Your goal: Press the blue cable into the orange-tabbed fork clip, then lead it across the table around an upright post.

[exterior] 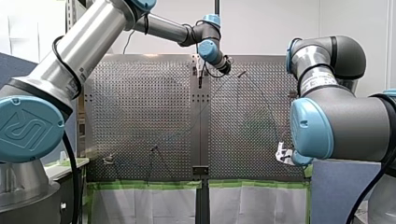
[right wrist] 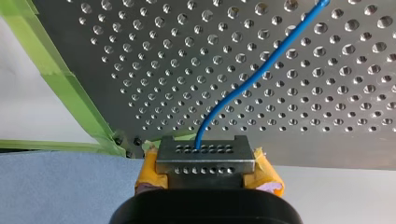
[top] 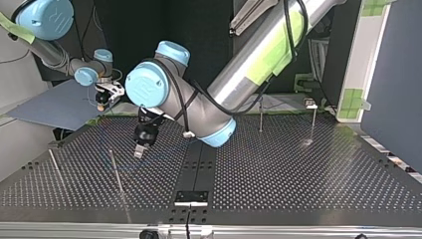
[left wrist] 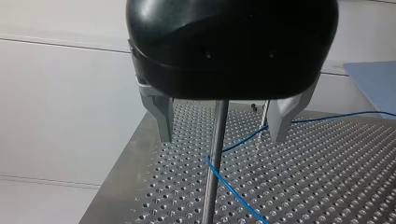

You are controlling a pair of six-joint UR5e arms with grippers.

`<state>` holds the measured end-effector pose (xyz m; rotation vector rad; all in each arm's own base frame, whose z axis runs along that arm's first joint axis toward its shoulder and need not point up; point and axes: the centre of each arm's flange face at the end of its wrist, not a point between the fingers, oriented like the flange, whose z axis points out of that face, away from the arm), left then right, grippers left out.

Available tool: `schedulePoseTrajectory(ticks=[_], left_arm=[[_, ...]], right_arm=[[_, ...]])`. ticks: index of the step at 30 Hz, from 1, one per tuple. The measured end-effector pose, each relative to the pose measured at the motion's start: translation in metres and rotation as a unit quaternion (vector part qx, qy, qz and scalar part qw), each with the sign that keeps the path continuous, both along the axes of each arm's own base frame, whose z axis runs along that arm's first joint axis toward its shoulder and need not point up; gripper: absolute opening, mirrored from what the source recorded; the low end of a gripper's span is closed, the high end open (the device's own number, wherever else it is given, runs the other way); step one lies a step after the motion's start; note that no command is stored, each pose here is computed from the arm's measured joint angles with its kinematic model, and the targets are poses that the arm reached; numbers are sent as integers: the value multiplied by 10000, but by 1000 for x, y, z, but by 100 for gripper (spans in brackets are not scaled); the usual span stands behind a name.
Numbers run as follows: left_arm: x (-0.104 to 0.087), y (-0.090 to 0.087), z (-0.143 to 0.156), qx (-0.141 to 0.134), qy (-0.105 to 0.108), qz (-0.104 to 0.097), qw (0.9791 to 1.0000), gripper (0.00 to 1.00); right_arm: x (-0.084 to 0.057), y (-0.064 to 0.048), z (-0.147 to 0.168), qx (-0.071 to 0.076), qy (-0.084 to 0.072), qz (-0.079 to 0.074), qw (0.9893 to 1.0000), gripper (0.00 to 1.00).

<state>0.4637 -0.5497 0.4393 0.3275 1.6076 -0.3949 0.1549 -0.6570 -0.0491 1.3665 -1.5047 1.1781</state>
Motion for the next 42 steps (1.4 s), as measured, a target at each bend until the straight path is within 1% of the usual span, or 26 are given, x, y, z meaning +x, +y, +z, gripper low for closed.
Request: schedulePoseTrajectory(ticks=[12, 15, 18, 21, 24, 27, 31, 37, 39, 42], left_arm=[[0, 0, 0, -15, 11, -20, 10000, 100], [-2, 0, -2, 31, 47, -20, 10000, 100], [-5, 4, -4, 122, 80, -18, 9999, 100], [-8, 10, 0, 132, 25, -8, 9999, 100], [-10, 17, 8, 15, -47, -9, 10000, 100], [-13, 25, 16, -164, -105, -8, 9998, 100], [-22, 30, 26, -359, -202, -34, 9991, 100], [-36, 39, 41, -698, -320, 37, 9970, 100], [-40, 43, 46, -841, -353, 64, 9958, 100], [-48, 47, 52, -1029, -395, 51, 9939, 100]], right_arm=[[0, 0, 0, 1, 6, 3, 10000, 0], [0, 0, 0, 1, 7, 4, 10000, 0], [0, 0, 0, 0, 7, 4, 10000, 0], [0, 0, 0, 0, 7, 4, 10000, 0], [0, 0, 0, 2, 7, 4, 10000, 0], [0, 0, 0, 1, 7, 4, 10000, 0], [0, 0, 0, 1, 9, 4, 10000, 0], [1, 0, 0, -1, 12, 12, 10000, 0], [2, 0, 0, -2, 12, 16, 10000, 0], [2, 0, 0, -2, 13, 19, 10000, 0]])
